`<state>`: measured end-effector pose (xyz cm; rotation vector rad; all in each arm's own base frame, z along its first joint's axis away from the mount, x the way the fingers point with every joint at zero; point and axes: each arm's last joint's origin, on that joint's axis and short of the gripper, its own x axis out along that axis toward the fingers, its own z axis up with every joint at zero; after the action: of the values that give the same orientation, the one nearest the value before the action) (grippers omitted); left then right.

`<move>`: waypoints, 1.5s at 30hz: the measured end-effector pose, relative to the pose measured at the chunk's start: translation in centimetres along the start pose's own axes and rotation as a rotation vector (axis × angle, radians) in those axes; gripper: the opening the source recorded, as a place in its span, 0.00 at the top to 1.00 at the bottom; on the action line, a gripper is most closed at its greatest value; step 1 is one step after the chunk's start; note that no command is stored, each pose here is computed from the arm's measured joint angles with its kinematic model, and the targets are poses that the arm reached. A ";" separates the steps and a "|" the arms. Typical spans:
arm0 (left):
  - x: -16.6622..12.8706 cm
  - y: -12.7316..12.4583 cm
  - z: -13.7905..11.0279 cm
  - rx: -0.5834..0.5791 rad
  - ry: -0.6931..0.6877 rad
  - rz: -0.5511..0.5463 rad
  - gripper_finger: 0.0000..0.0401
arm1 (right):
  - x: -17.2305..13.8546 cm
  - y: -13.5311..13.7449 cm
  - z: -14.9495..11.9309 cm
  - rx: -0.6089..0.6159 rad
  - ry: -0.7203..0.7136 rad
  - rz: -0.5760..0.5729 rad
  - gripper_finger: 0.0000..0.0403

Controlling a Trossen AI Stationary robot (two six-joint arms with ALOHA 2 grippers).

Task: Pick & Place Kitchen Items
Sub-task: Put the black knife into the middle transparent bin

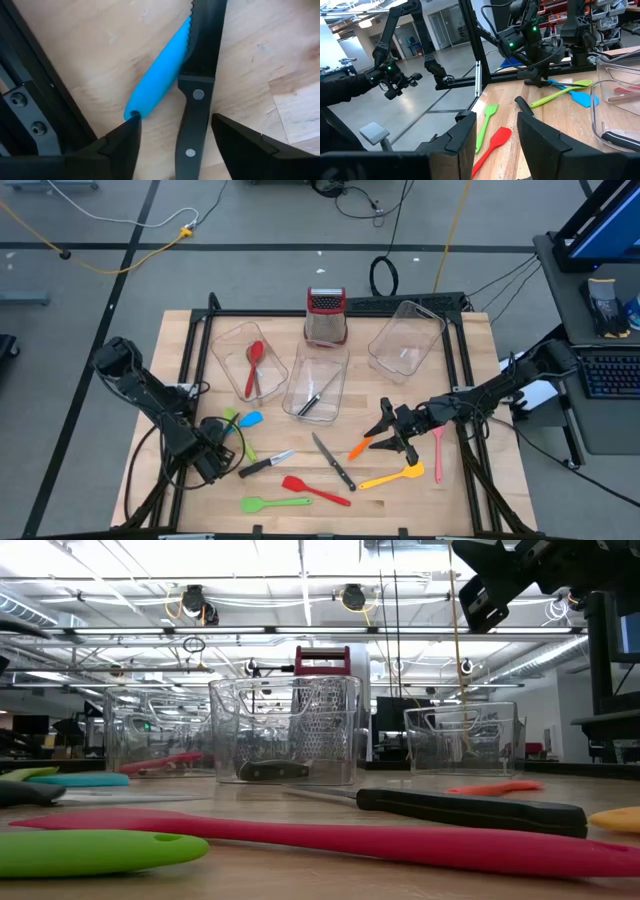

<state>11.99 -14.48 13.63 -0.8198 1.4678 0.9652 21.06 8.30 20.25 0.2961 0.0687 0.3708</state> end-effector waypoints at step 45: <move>-7.9 -4.4 -1.1 0.141 -0.318 -0.363 0.88 | 0.0 0.1 0.3 -0.014 -0.028 0.005 0.67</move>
<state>16.38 -17.56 21.03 -0.7576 1.0541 0.6730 21.07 8.29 20.54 0.2878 0.0379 0.3717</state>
